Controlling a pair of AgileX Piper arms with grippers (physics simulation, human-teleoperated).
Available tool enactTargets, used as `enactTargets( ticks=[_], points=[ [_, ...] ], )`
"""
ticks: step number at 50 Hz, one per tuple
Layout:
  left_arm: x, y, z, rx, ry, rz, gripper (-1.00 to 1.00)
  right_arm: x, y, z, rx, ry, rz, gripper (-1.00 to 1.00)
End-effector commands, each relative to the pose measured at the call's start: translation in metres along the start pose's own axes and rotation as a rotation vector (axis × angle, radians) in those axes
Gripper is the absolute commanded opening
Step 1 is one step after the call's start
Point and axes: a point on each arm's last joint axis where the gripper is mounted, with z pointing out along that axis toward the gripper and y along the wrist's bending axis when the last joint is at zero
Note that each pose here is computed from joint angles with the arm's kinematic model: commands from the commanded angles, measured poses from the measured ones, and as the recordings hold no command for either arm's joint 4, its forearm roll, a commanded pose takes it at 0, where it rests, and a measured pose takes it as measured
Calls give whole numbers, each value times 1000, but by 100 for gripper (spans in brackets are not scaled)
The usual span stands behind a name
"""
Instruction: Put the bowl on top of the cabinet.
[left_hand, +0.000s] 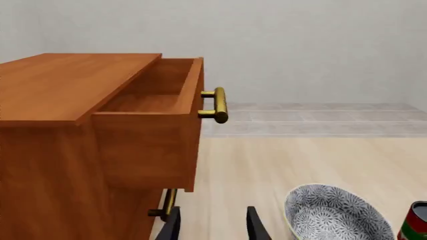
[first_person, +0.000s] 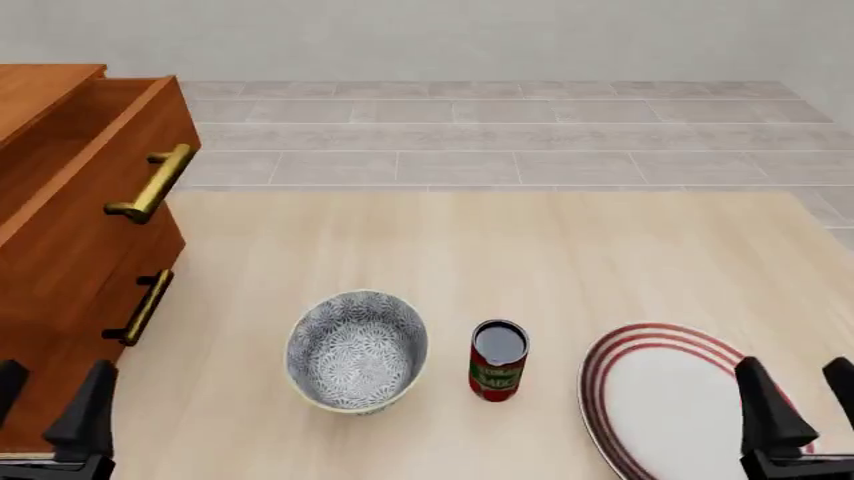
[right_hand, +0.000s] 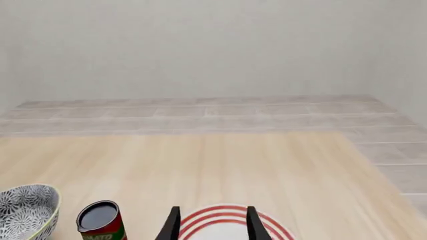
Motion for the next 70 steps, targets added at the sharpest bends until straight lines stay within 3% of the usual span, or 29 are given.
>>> enactTargets(
  ticks=[1,26,28,30,34,37,41,48,55,62,68,70],
  points=[
    [0,0,0,-6,-1,12,100,3,-1,-1,8,-25,-25,100],
    [-1,0,0,-3,2,36,100,4,-1,-1,7,-24,-25,100],
    [-4,0,2,-2,17,-8,100,4,-1,-1,8,-24,-26,100],
    [-17,-1,1,23,8,-30,100,4,-1,-1,8,-25,-26,100],
    [-41,-2,-5,49,-20,-3,100,4,-1,-1,10,-26,-21,100],
    [-57,-5,-3,102,-1,-89,100,4,-1,-1,12,-28,-19,100],
    [-80,-6,-12,146,-30,-72,100,4,-1,-2,12,-30,-18,100],
    [-100,-8,-12,215,-21,-91,100,5,-1,-2,9,-30,-20,100],
    [-124,-15,-5,343,-28,-99,100,5,-1,-1,9,-32,-23,100],
    [-118,-32,26,419,58,-125,100,4,-1,-2,8,-34,-22,100],
    [-108,-58,57,496,153,-157,100,4,-1,-2,10,-36,-23,100],
    [-108,-61,61,506,152,-151,100,4,-1,-2,10,-36,-23,100]
  ],
)
